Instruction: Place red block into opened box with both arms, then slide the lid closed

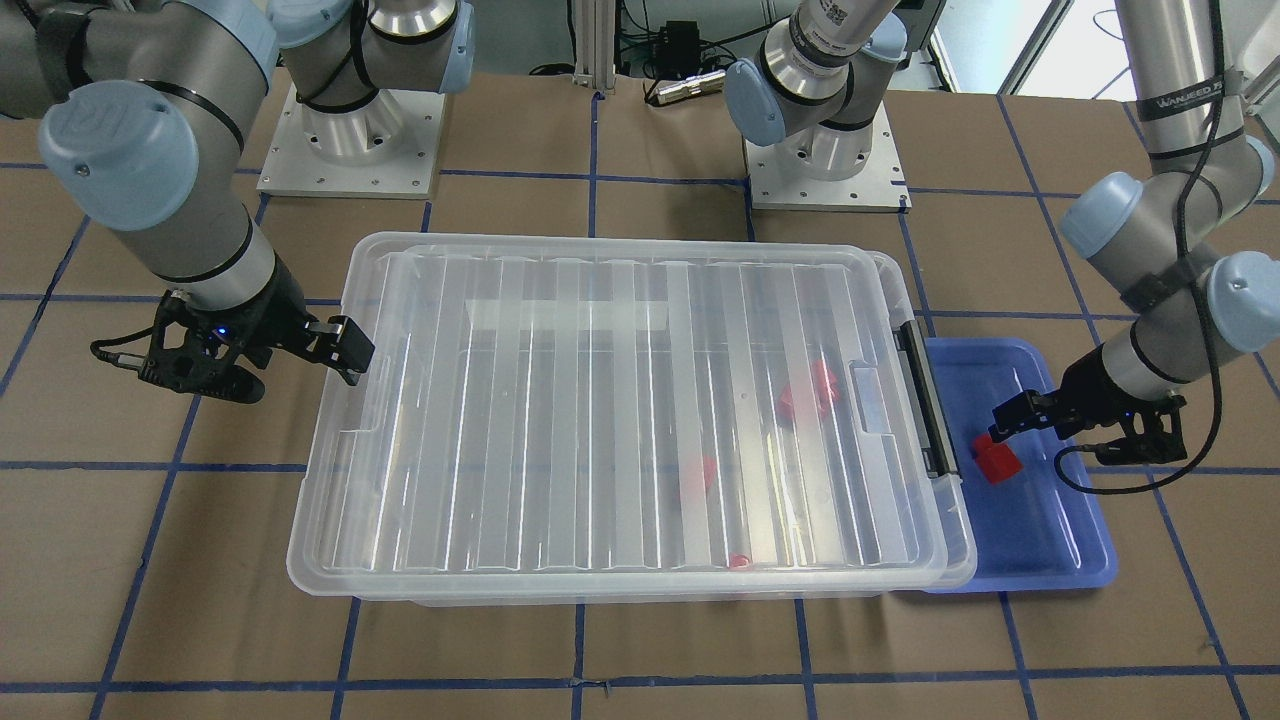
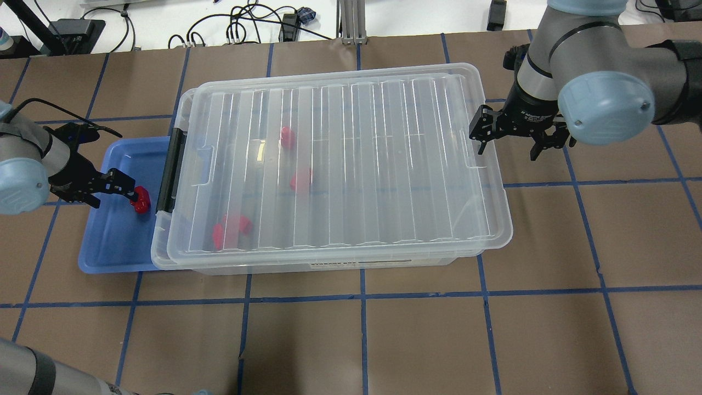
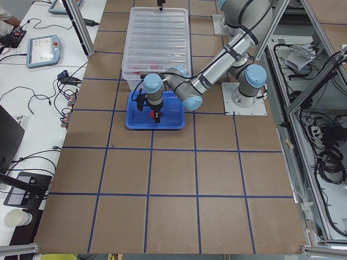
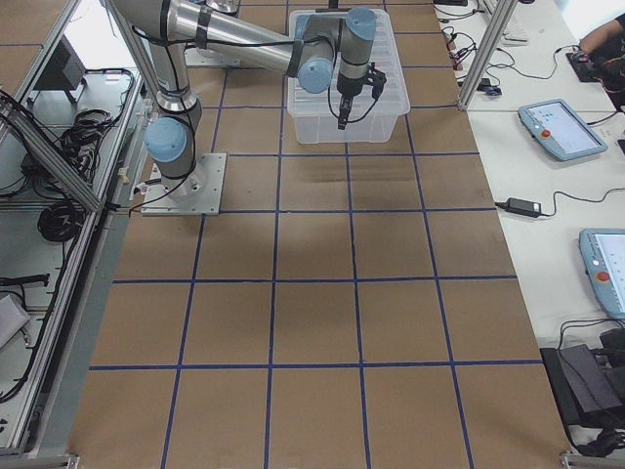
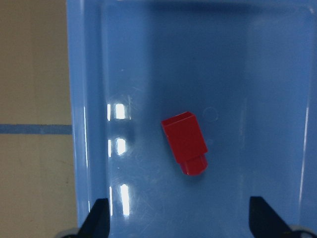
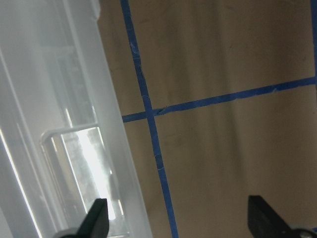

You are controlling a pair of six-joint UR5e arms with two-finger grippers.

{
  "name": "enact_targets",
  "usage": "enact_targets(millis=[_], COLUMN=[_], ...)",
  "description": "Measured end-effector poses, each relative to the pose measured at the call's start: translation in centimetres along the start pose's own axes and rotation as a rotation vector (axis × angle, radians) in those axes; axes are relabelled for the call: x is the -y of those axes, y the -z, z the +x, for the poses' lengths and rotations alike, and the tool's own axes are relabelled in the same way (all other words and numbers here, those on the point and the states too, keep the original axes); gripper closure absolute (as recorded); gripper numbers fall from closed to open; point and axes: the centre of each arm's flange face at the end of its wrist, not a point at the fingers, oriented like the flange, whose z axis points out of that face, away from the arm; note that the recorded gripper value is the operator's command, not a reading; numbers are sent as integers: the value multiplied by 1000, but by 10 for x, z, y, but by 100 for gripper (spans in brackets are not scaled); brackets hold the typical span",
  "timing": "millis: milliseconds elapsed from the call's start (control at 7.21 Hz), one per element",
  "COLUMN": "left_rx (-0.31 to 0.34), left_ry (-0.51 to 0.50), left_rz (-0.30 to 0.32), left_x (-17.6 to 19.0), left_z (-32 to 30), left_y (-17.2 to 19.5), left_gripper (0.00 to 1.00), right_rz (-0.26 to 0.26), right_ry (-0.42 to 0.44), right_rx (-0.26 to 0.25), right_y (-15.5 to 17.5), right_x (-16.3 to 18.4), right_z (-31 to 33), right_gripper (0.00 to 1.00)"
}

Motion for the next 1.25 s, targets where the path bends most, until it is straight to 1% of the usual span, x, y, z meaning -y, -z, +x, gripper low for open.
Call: enact_targets(millis=[139, 416, 554, 693, 832, 970, 1109, 1248], left_rx=[3, 7, 8, 8, 10, 15, 23, 25], left_ry=[15, 9, 9, 10, 7, 6, 5, 4], left_rz=[2, -2, -1, -3, -4, -4, 1, 0], left_x=[5, 10, 12, 15, 17, 18, 20, 22], left_z=[12, 27, 28, 26, 25, 24, 24, 24], left_y=[-6, -13, -22, -32, -38, -39, -33, -25], left_gripper=[0, 0, 10, 40, 85, 93, 99, 99], right_rz=[-4, 0, 0, 0, 0, -1, -4, -7], right_ry=[2, 3, 3, 11, 28, 34, 35, 49], right_rx=[-2, -15, -25, -30, -34, -37, -48, -65], right_y=[-2, -1, -1, -1, 0, -1, -2, -2], right_x=[2, 7, 9, 11, 14, 16, 18, 20], right_z=[1, 8, 15, 21, 28, 36, 46, 57], right_gripper=[0, 0, 0, 0, 0, 0, 0, 0])
